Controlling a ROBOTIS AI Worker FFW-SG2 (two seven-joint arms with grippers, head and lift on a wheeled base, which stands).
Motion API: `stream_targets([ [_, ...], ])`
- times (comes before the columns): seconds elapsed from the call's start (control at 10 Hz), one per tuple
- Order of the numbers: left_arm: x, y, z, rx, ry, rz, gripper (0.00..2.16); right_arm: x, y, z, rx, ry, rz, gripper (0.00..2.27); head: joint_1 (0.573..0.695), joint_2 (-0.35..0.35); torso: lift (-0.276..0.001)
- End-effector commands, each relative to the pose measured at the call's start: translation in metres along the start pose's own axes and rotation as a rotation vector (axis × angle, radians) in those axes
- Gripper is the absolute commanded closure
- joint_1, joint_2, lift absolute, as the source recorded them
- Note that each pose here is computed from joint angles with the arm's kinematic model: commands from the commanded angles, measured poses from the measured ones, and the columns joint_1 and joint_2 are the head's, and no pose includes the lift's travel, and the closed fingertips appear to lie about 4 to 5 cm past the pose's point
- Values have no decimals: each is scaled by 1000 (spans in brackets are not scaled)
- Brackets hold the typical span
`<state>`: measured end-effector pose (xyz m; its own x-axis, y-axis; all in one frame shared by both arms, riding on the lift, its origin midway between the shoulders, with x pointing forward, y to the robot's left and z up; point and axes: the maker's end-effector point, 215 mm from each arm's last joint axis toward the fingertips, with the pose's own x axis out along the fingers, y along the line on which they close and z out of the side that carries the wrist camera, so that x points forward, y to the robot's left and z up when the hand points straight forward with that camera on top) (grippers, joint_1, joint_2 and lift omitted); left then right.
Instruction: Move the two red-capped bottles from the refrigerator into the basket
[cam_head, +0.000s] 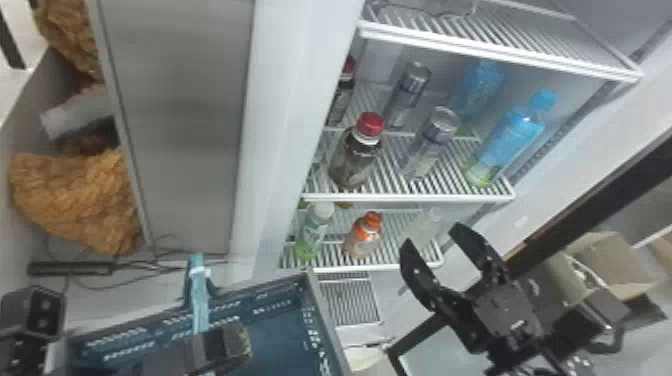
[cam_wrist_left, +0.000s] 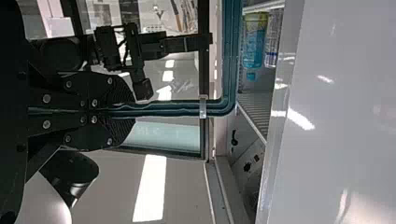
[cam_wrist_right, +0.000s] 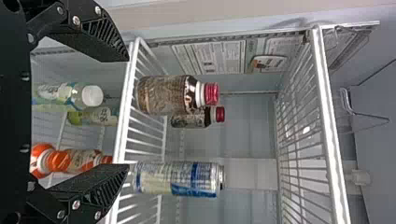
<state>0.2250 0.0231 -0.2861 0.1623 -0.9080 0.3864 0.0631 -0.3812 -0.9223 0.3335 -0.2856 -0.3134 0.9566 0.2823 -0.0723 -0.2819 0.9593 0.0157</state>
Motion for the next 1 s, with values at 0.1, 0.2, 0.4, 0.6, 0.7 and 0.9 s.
stream_targets([
  [0.1, 1, 1, 1, 0, 3, 0, 1204, 22, 1, -2, 16, -26, 10, 219, 695, -350, 0],
  [0.2, 3, 0, 3, 5, 9, -2, 1204, 28, -1, -2, 17, -34, 2, 220, 695, -350, 0],
  [0.4, 5, 0, 3, 2, 13, -5, 1204, 44, -2, -3, 34, -53, 5, 220, 695, -350, 0],
  [0.6, 5, 0, 4, 4, 14, -4, 1204, 64, 0, -1, 42, -65, 6, 222, 695, -350, 0],
  [0.7, 5, 0, 5, 7, 16, -3, 1204, 73, 0, 3, 35, -72, 6, 222, 695, -350, 0],
  [0.9, 6, 0, 5, 6, 17, -4, 1204, 87, 0, 9, 34, -82, 2, 222, 695, -350, 0],
])
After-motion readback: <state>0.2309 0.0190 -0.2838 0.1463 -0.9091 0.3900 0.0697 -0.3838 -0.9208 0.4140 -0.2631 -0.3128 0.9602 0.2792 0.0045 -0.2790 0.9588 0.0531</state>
